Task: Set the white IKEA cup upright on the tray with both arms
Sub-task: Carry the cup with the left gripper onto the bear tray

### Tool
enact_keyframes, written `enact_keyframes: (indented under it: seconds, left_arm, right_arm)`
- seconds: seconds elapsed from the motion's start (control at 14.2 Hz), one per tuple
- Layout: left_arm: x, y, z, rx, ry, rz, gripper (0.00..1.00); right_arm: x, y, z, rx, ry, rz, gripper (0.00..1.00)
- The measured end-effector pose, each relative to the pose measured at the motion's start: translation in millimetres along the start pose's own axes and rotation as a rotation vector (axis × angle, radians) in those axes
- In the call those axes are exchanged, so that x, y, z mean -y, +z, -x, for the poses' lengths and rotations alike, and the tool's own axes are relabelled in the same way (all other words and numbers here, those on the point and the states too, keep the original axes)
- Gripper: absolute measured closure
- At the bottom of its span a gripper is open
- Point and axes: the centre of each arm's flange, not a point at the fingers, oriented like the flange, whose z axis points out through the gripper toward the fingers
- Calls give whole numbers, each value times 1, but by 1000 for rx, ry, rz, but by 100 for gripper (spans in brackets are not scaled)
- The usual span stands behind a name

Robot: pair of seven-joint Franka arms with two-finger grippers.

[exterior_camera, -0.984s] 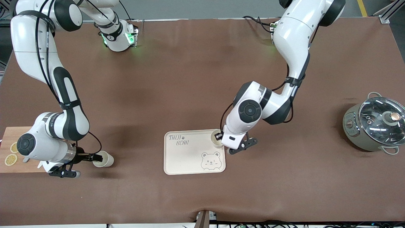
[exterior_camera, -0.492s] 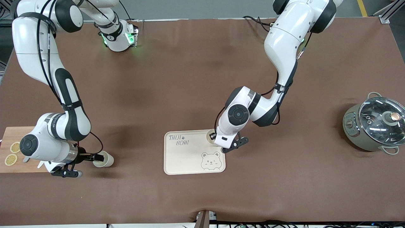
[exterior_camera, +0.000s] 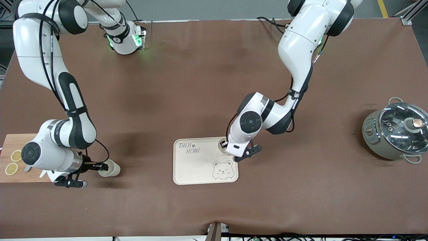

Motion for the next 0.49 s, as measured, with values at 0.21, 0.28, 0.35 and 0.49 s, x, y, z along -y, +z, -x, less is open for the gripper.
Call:
enact_keyframes:
  seconds: [0.21,0.28,0.35,0.49]
  left_arm:
    - [0,-7,-6,-15,-3,7,22]
    - [-1,-15,-8,-27,-1,13,13]
    - [-2,-25,-10,-41,3,14,2]
    - [-1,-46,-12,-54,7,8,0]
  right_arm:
    - [0,0,0,0,0,0,59]
    - [0,0,0,0,0,0,59]
    - [0,0,0,0,0,0,68]
    - [0,0,0,0,0,0,81]
